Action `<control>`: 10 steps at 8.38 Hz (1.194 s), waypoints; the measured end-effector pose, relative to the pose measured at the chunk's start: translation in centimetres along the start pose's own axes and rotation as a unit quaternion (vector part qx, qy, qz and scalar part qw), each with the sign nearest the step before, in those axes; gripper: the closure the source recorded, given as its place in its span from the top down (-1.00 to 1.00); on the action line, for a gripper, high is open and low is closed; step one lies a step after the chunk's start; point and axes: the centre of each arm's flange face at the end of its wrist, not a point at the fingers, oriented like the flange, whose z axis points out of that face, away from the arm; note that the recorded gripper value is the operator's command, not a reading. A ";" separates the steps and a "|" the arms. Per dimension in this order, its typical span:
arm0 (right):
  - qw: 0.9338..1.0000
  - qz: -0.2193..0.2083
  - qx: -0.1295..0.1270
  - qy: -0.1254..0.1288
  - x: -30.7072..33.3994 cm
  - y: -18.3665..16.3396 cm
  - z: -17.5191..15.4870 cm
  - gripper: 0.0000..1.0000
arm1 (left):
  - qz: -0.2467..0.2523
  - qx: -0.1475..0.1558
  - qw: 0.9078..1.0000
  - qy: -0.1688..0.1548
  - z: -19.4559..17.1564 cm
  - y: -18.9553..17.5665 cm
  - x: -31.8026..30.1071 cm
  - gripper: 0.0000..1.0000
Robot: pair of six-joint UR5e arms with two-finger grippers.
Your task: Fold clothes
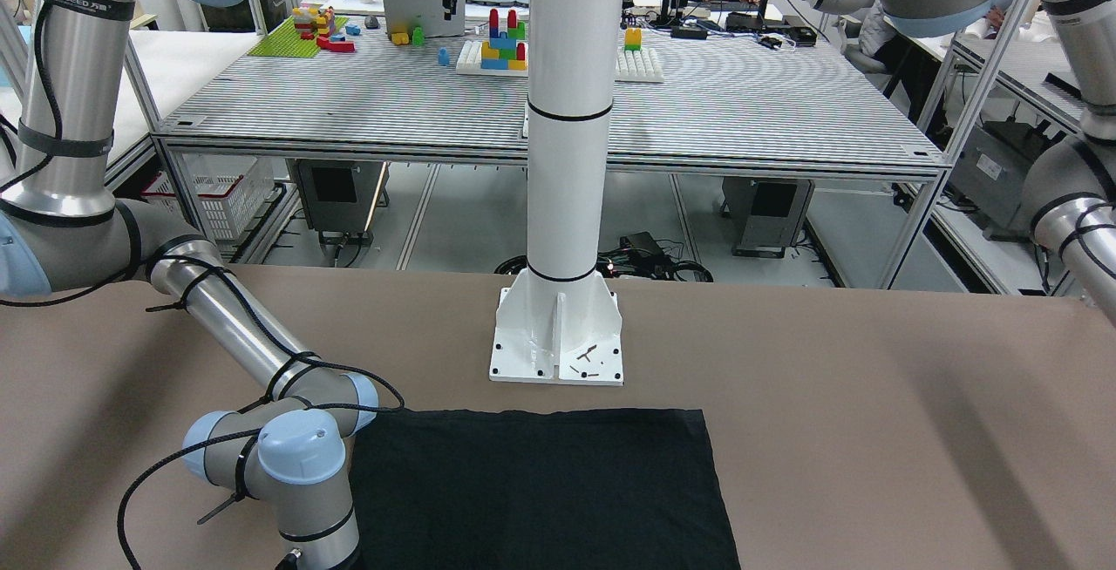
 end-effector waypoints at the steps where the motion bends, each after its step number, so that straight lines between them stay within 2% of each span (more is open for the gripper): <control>1: 1.000 0.000 -0.001 0.000 0.0 0.1 0.0 0.88 | 0.000 0.000 1.000 0.000 0.0 0.0 0.0 0.89; 4: 1.000 0.009 -0.008 -0.009 0.0 1.5 -0.9 0.88 | 0.000 0.002 1.000 0.001 -0.2 -0.1 0.1 0.89; 6: 0.999 0.017 -0.018 -0.032 0.0 3.9 -3.8 0.88 | -0.011 0.004 1.000 0.007 -0.2 -0.6 0.5 0.88; 7: 0.999 0.018 -0.020 -0.038 0.2 4.4 -4.9 0.88 | -0.026 0.005 0.999 0.030 -0.1 -1.4 2.0 0.86; 8: 0.999 0.018 -0.021 -0.043 0.3 4.6 -5.7 0.88 | -0.048 0.006 0.996 0.068 0.0 -3.1 4.8 0.78; 10: 0.999 0.020 -0.023 -0.043 -0.1 4.4 -7.4 0.88 | -0.087 0.003 0.986 0.145 -0.2 -8.0 12.7 0.60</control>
